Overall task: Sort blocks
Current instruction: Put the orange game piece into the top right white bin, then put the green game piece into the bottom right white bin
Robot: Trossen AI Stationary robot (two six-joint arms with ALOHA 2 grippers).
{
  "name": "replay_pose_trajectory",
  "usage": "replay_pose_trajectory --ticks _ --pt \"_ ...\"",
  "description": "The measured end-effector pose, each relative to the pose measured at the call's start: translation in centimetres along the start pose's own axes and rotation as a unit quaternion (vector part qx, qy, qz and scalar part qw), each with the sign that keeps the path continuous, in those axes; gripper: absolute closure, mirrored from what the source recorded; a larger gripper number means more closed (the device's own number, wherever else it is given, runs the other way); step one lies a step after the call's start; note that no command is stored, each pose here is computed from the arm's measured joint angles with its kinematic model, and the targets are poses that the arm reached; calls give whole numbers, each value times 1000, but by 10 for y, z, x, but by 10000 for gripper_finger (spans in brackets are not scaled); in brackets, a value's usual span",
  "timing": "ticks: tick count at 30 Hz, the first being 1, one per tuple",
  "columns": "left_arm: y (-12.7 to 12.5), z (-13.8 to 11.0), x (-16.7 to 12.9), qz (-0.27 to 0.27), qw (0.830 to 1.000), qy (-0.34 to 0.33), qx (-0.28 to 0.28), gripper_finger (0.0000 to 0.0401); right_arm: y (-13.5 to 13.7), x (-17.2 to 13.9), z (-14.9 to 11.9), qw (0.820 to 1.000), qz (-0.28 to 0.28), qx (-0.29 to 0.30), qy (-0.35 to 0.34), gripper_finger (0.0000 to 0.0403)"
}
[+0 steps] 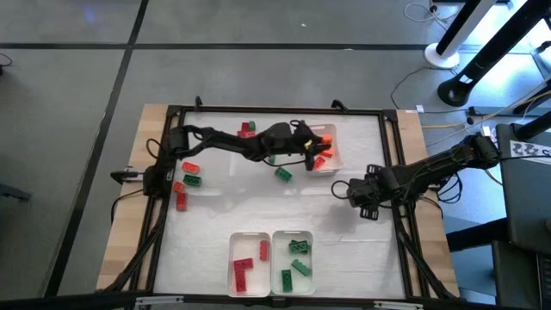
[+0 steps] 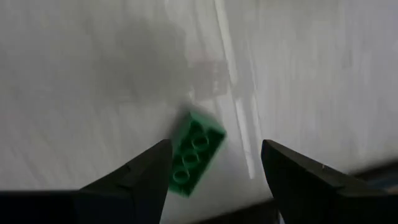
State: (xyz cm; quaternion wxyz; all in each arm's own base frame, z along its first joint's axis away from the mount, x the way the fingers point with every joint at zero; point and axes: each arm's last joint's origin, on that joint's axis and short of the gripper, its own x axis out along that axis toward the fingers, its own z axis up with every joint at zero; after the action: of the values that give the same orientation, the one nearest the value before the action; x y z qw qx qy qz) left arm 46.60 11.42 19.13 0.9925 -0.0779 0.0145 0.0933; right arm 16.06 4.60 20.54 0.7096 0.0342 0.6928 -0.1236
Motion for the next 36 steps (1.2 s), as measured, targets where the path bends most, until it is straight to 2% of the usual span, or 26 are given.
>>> replay_pose_trajectory --ticks 5,11,16,21,30,33,36 --pt "4 -4 1 49 998 28 -1 298 -2 0 -5 999 -6 42 30 157" --pt "5 -8 1 71 996 46 -4 240 -1 3 -6 998 6 59 36 157" --pt "5 -7 1 71 996 41 -20 205 1 26 -11 995 37 77 49 157" --pt "1 -7 1 46 997 46 -29 197 2 42 -16 994 48 90 48 157" --pt "-12 -10 1 16 998 53 -27 196 0 45 -16 995 33 91 40 160" --pt "-18 -9 1 3 998 54 -27 196 0 47 -17 995 35 91 36 178" --pt "-27 -4 0 -36 997 56 -28 196 1 60 -21 993 51 97 34 214"
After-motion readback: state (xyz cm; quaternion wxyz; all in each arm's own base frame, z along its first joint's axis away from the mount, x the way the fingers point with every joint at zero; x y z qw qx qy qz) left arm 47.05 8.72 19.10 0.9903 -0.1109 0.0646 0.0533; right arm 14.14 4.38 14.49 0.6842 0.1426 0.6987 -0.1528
